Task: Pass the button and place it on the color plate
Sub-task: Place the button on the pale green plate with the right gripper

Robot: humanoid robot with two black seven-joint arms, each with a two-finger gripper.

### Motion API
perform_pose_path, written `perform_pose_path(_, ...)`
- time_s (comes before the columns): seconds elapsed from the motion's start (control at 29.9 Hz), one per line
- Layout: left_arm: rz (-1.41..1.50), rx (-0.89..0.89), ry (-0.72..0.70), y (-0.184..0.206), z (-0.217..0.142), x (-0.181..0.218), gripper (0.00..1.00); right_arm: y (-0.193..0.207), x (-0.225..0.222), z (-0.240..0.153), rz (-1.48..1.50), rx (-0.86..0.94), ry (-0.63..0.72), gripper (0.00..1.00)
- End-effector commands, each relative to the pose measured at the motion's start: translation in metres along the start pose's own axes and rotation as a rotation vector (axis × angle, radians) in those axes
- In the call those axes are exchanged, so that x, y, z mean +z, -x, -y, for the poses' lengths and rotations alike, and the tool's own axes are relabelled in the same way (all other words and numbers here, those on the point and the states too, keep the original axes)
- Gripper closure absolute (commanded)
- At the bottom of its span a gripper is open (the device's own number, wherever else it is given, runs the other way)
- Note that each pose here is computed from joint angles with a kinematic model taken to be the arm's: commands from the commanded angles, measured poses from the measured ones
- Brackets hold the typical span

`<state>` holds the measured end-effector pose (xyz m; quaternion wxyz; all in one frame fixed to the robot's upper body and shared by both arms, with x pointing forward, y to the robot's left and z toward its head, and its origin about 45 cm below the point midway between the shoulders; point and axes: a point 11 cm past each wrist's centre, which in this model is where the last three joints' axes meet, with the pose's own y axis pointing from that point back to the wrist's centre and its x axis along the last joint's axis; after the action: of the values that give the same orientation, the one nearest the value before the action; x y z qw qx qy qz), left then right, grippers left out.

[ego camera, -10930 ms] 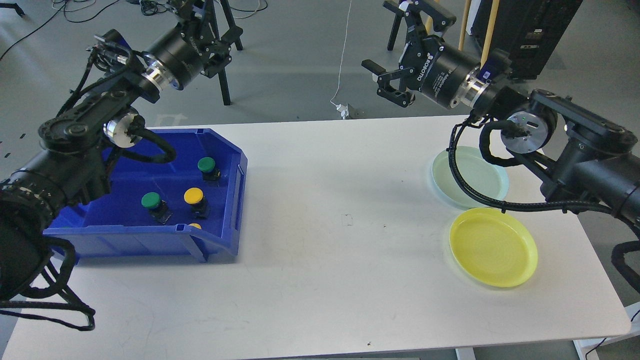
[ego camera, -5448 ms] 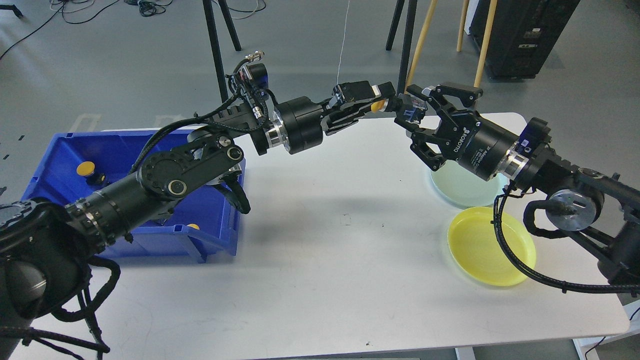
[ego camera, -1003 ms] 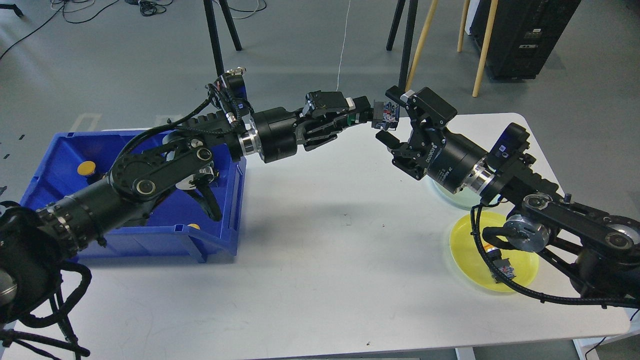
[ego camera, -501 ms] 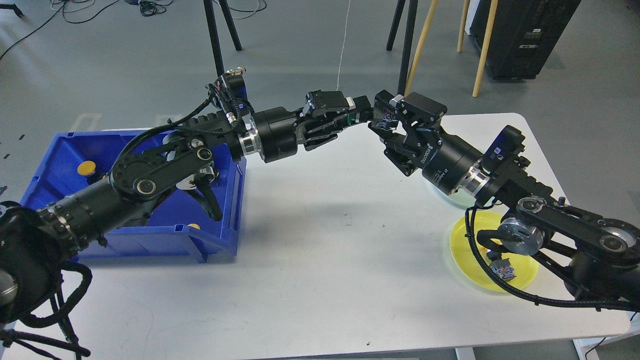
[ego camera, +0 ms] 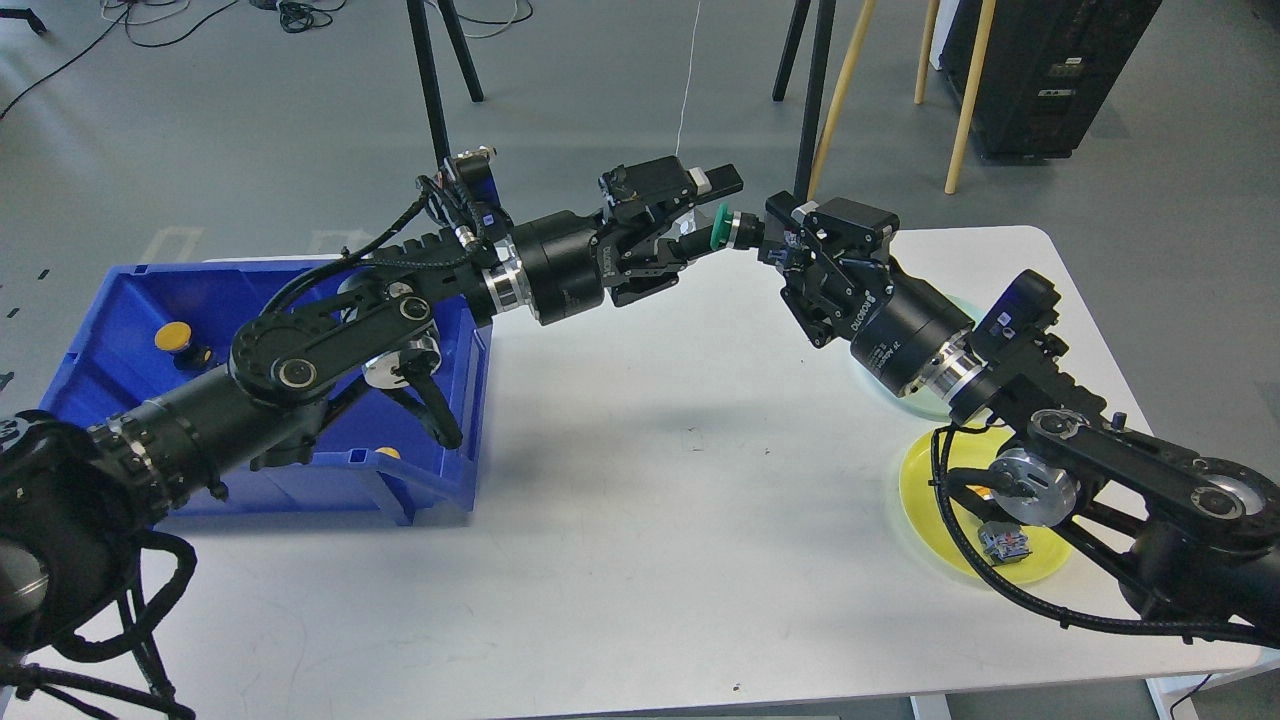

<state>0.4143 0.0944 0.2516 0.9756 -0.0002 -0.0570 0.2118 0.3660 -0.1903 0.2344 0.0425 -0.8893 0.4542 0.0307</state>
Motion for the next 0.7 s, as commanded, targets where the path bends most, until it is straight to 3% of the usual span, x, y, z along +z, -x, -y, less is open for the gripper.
perform_pose_path(0.0,-0.004,0.003,0.003,0.000,0.000,0.000,0.05,-0.015,0.004,-0.008,0.051,0.080,-0.002,1.00)
perform_pose_path(0.1,-0.005,0.006,0.004,-0.001,-0.001,0.001,0.05,-0.046,0.018,-0.018,0.140,0.242,0.040,1.00)
perform_pose_path(0.27,0.000,0.116,0.054,-0.038,-0.026,0.022,0.05,-0.136,0.090,-0.064,-0.010,0.663,0.306,1.00)
perform_pose_path(0.4,0.044,0.228,0.086,-0.077,-0.065,0.048,0.05,-0.170,0.131,-0.081,-0.316,0.757,0.500,1.00)
perform_pose_path(0.57,0.075,0.292,0.095,-0.098,-0.089,0.062,0.04,-0.168,0.142,-0.074,-0.408,0.755,0.537,0.99)
perform_pose_path(0.6,0.077,0.293,0.095,-0.098,-0.090,0.062,0.04,-0.168,0.139,-0.070,-0.411,0.754,0.530,0.89)
perform_pose_path(0.67,0.074,0.295,0.091,-0.098,-0.092,0.060,0.04,-0.167,0.136,-0.064,-0.410,0.761,0.517,0.59)
